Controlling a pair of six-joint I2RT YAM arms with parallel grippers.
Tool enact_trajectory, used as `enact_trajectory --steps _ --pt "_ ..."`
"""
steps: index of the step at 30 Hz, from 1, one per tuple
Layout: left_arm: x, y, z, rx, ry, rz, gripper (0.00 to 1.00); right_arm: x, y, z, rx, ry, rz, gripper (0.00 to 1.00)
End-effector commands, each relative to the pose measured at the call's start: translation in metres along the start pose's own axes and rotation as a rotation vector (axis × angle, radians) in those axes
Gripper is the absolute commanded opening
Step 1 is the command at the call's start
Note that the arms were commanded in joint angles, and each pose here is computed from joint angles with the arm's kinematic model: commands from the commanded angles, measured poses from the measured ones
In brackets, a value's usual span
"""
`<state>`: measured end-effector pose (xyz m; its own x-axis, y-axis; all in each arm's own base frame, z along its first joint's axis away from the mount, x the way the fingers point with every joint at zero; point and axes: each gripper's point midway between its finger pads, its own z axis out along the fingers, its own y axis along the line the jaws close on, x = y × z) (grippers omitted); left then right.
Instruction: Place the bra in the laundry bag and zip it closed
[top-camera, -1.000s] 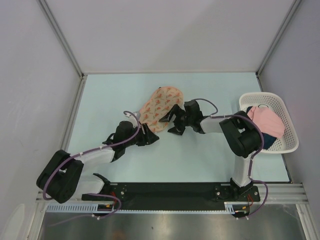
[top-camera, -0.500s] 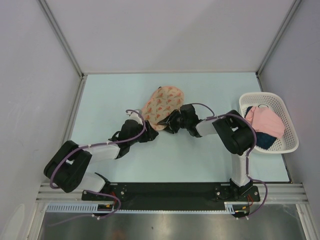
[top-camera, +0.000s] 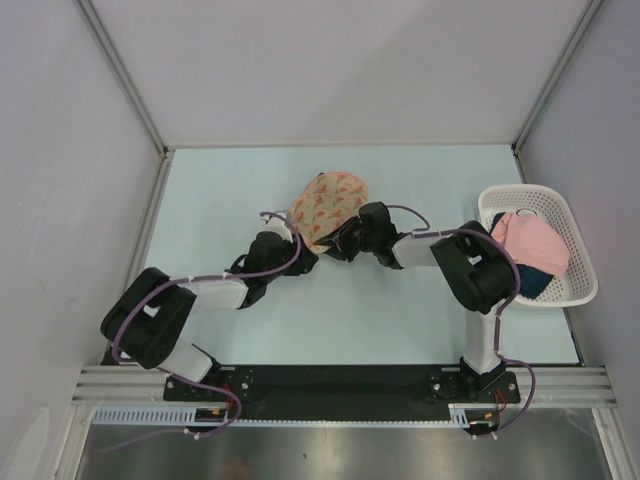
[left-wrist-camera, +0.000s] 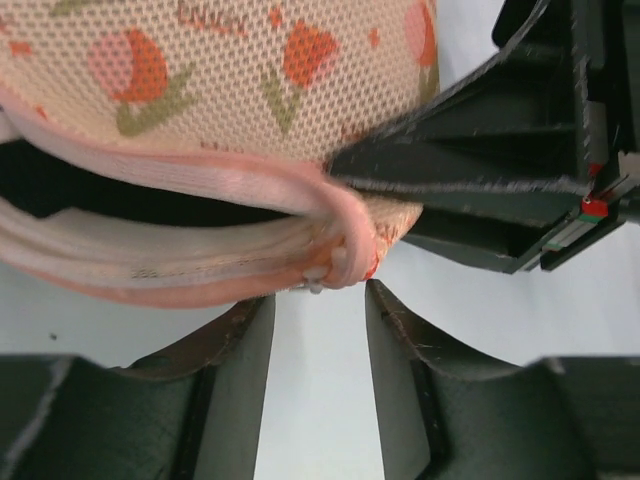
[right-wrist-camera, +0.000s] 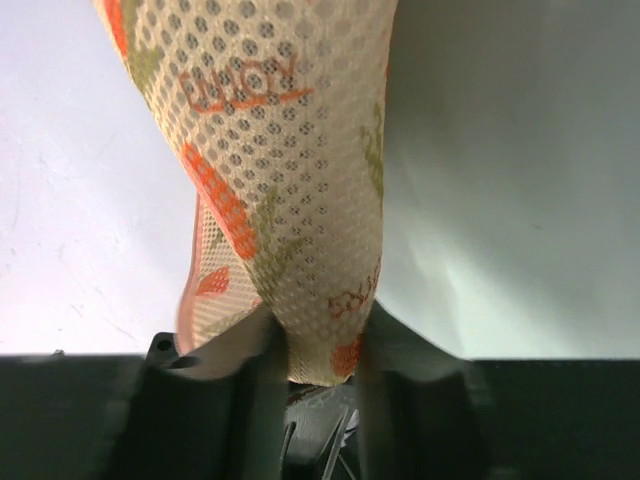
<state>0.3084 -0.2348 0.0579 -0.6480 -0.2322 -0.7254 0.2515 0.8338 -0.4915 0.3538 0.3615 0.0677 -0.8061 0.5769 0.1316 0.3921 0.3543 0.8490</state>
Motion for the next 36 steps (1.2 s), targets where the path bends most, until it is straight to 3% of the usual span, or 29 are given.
enact_trajectory --steps 1,9,12,18,21,28,29,36 --pt "-0.031 -0.018 0.011 0.048 -0.096 0.046 0.44 0.004 0.034 -0.009 -0.068 0.0 0.012 0.29" --pt "-0.036 -0.02 0.02 0.052 -0.11 0.043 0.36 0.009 0.034 -0.009 -0.073 0.015 0.026 0.27" --pt "-0.04 -0.022 0.021 0.053 -0.119 0.051 0.28 0.009 0.032 -0.01 -0.07 0.014 0.026 0.27" --pt "-0.047 -0.01 0.014 -0.021 -0.138 0.039 0.0 0.009 0.03 -0.011 -0.069 0.019 0.018 0.18" --pt "-0.045 0.002 0.007 -0.056 -0.142 -0.006 0.0 0.007 0.022 -0.012 -0.051 0.009 0.009 0.17" --pt "-0.043 0.028 -0.018 -0.056 -0.131 -0.107 0.0 -0.011 0.004 -0.02 0.002 -0.015 -0.097 0.0" --pt "-0.036 0.044 -0.021 -0.115 -0.087 -0.153 0.0 -0.012 0.001 -0.021 0.017 -0.012 -0.121 0.0" --pt "-0.01 0.046 -0.039 -0.056 -0.004 -0.194 0.0 -0.035 -0.015 -0.027 0.137 0.014 -0.373 0.0"
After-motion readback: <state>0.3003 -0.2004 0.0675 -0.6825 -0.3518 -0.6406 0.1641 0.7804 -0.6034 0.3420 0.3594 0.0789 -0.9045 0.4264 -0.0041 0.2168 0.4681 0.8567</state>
